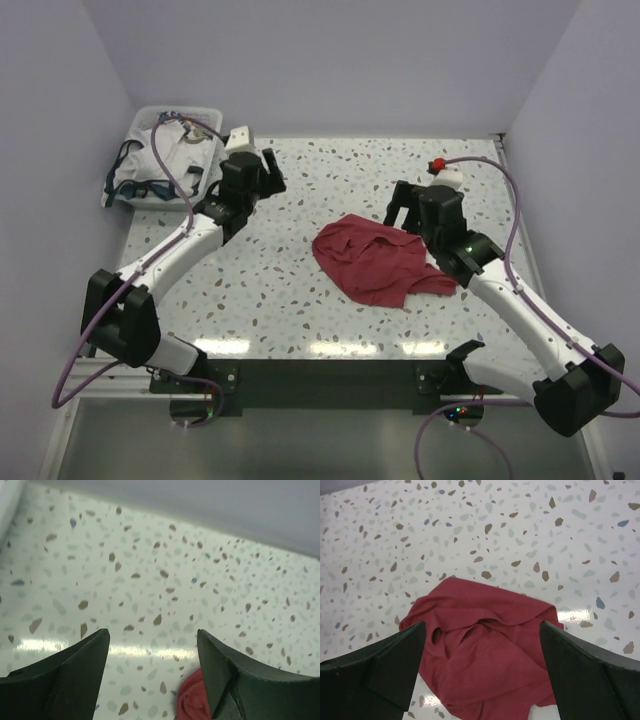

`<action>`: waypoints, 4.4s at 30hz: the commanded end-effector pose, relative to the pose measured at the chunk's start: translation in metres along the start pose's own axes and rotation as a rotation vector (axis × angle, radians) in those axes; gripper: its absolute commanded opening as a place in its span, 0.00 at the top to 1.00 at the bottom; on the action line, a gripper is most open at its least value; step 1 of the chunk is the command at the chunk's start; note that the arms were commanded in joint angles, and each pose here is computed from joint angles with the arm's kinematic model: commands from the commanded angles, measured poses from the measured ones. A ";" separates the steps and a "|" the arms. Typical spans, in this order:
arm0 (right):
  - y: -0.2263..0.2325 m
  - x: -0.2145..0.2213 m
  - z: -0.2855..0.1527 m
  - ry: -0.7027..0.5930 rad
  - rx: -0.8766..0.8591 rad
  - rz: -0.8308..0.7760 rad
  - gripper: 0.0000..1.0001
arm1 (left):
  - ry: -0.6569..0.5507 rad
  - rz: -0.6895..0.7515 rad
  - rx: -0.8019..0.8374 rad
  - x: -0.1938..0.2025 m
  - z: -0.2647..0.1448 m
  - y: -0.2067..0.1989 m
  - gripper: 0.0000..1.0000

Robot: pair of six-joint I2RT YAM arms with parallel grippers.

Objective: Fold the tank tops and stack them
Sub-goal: Move the tank top to the center of the board, then flatten the tank top out

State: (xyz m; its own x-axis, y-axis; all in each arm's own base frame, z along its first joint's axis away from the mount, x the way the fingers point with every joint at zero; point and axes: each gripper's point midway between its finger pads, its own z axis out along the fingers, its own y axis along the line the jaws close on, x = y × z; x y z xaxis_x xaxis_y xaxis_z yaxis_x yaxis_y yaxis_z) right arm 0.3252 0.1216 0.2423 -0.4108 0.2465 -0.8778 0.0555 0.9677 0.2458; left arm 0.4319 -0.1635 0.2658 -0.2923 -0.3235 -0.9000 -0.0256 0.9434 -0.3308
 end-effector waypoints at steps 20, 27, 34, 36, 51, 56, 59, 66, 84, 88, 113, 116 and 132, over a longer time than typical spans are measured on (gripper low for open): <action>-0.075 0.126 0.022 0.215 0.293 0.010 0.14 | 0.590 0.189 0.471 0.218 -0.018 -0.112 0.43; -0.077 0.131 0.026 0.228 0.305 0.015 0.15 | 0.608 0.294 0.399 0.237 -0.007 -0.120 0.51; -0.078 0.137 0.027 0.239 0.307 0.015 0.15 | 0.620 0.417 0.292 0.258 -0.002 -0.111 0.54; -0.078 0.137 0.028 0.238 0.310 0.016 0.15 | 0.617 0.425 0.284 0.257 -0.002 -0.110 0.54; -0.072 0.143 0.040 0.265 0.304 0.010 0.17 | 0.508 0.452 0.115 0.208 0.023 -0.082 1.00; -0.069 0.138 0.044 0.259 0.301 0.005 0.18 | 0.414 0.348 0.069 0.145 0.029 -0.059 1.00; -0.067 0.136 0.048 0.260 0.300 0.005 0.18 | 0.404 0.319 0.046 0.128 0.028 -0.041 1.00; -0.062 0.130 0.061 0.261 0.302 -0.002 0.18 | 0.424 0.253 -0.028 0.127 0.020 -0.004 1.00; -0.058 0.157 0.050 0.339 0.200 0.044 0.26 | 0.487 0.098 -0.031 0.156 -0.002 0.042 1.00; -0.016 0.142 0.044 0.281 0.104 -0.099 0.28 | 0.489 0.104 -0.023 0.156 -0.002 0.041 1.00; 0.173 0.170 0.079 0.149 -0.536 -0.661 0.36 | 0.421 0.079 0.070 0.109 -0.003 0.009 1.00; 0.185 0.174 0.080 0.139 -0.543 -0.697 0.36 | 0.417 0.078 0.072 0.107 -0.004 0.008 1.00; 0.184 0.168 0.098 0.085 -0.432 -0.739 0.49 | 0.407 0.089 0.070 0.101 -0.008 0.009 1.00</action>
State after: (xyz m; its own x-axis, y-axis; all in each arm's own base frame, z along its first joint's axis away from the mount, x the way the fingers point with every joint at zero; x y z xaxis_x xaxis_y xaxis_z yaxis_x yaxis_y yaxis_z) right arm 0.3401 0.3401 0.0672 -0.3352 -0.5083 -0.7932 -0.6334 0.7449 -0.2096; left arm 0.3872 -0.1854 0.1389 -0.7038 -0.1522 -0.6939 0.0517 0.9632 -0.2637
